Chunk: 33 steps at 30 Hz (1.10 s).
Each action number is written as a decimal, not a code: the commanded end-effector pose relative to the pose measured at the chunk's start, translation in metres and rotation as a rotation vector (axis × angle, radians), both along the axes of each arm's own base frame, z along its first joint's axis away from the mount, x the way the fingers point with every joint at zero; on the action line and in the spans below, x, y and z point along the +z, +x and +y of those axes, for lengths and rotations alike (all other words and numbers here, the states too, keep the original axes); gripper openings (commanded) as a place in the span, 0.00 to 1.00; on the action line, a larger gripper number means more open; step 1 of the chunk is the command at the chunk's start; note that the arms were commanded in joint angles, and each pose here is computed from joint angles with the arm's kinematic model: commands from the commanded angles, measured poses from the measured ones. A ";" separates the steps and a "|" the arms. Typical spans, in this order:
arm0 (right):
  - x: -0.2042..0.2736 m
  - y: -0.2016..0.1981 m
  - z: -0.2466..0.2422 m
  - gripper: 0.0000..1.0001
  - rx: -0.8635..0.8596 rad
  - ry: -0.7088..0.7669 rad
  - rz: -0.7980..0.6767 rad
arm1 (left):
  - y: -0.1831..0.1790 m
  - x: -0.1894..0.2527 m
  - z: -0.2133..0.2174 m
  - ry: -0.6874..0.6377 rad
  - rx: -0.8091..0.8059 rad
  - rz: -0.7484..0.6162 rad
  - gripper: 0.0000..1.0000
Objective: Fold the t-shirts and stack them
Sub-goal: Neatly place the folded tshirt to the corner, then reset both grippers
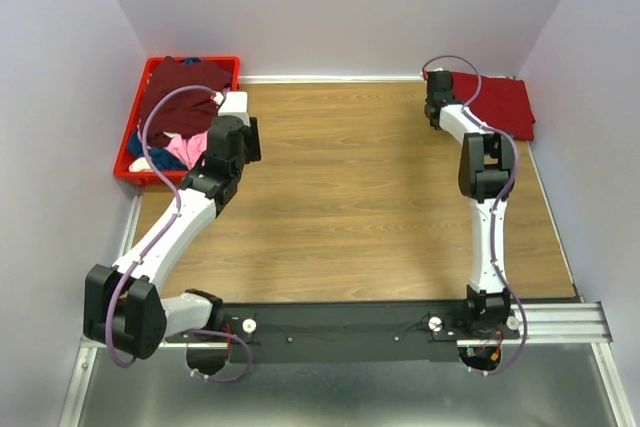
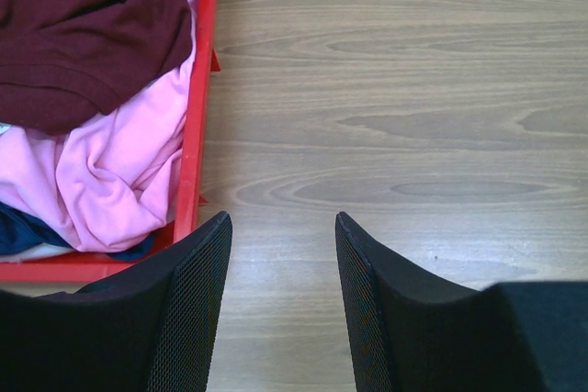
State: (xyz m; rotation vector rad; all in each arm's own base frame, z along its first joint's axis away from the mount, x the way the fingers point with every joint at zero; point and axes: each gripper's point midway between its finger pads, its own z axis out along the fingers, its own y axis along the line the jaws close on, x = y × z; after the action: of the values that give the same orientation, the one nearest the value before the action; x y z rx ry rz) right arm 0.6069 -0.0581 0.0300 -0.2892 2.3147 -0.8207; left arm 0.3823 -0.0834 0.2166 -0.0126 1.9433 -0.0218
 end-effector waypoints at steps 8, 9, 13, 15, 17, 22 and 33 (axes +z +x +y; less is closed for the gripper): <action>-0.036 -0.043 -0.002 0.03 0.003 0.009 0.133 | 0.001 0.004 -0.003 -0.020 -0.014 -0.016 0.57; -0.033 -0.044 -0.002 0.06 -0.005 0.011 0.124 | 0.001 0.006 -0.003 -0.021 -0.016 -0.021 0.57; -0.021 -0.047 -0.003 0.23 -0.037 0.025 0.090 | -0.001 0.013 -0.003 -0.029 -0.018 -0.039 0.57; -0.016 -0.051 -0.001 0.41 -0.056 0.048 0.071 | -0.002 0.017 -0.003 -0.030 -0.020 -0.049 0.57; 0.012 -0.049 0.008 0.50 -0.075 0.107 -0.007 | -0.003 0.018 -0.003 -0.033 -0.020 -0.053 0.57; 0.089 -0.064 0.037 0.64 -0.130 0.376 -0.216 | -0.007 0.032 -0.002 -0.043 -0.026 -0.087 0.57; 0.298 -0.205 0.068 1.00 -0.042 0.808 -0.682 | -0.047 0.122 0.018 -0.146 0.024 -0.322 0.58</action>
State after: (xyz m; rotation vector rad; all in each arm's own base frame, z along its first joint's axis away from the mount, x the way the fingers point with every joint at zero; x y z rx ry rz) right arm 0.4397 -0.0070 0.3197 0.3018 1.8297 -0.1058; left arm 0.3519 -0.0781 0.2910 -0.0466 1.7433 -0.1192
